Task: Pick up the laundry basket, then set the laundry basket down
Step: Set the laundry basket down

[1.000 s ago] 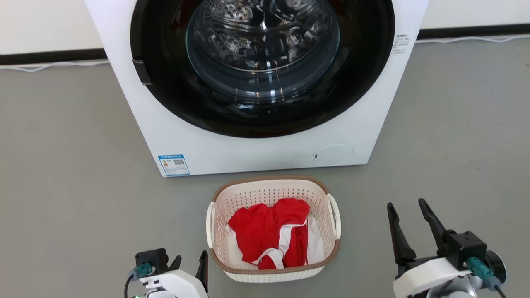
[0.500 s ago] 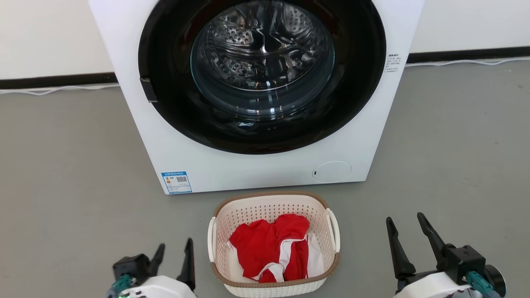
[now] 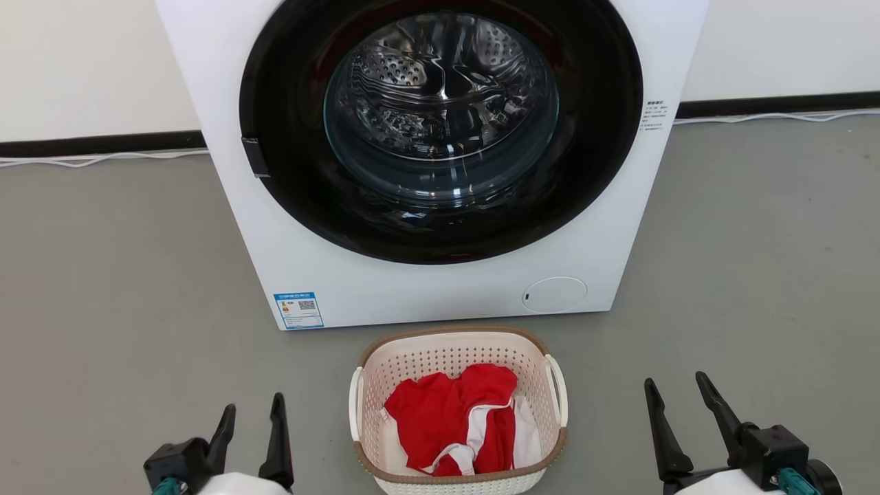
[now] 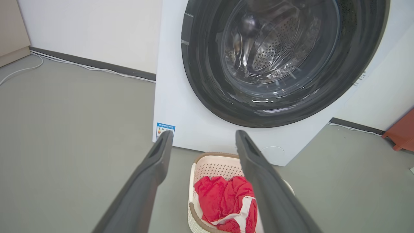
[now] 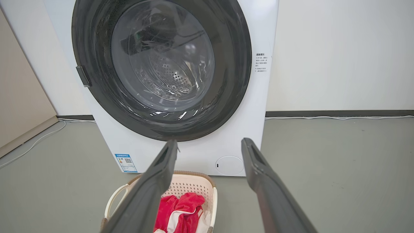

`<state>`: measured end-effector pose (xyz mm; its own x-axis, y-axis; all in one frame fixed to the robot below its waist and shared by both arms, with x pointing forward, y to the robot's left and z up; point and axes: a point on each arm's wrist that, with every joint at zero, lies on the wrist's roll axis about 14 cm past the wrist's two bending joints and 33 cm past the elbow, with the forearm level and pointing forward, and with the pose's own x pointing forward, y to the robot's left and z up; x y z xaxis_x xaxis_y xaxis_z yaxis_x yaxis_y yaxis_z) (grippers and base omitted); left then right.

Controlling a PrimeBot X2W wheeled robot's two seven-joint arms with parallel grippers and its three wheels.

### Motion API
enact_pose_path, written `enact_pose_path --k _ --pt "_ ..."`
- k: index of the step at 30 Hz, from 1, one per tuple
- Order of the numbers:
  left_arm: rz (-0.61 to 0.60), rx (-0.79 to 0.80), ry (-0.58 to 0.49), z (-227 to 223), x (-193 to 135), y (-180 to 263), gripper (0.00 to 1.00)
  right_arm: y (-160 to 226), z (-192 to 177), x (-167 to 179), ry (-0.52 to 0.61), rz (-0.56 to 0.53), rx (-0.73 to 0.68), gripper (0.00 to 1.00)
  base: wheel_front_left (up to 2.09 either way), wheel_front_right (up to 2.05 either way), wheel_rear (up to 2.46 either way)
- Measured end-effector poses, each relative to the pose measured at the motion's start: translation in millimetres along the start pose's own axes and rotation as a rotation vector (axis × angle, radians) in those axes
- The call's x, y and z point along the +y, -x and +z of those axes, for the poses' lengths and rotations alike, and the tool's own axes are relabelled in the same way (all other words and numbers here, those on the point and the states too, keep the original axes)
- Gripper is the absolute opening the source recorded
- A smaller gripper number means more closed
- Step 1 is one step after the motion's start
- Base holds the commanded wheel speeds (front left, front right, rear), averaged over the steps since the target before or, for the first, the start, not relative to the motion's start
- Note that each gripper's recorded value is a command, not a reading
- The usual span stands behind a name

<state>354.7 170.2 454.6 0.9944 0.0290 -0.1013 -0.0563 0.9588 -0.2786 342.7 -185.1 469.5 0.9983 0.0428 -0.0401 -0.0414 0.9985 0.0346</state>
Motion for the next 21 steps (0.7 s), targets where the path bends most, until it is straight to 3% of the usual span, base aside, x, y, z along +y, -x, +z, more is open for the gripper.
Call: enact_pose_path --k 21 --pt "0.047 0.001 0.01 -1.2 17.5 7.0 1.0 3.3 -0.8 -4.1 0.004 -0.012 0.002 1.0 0.0 0.0 0.0"
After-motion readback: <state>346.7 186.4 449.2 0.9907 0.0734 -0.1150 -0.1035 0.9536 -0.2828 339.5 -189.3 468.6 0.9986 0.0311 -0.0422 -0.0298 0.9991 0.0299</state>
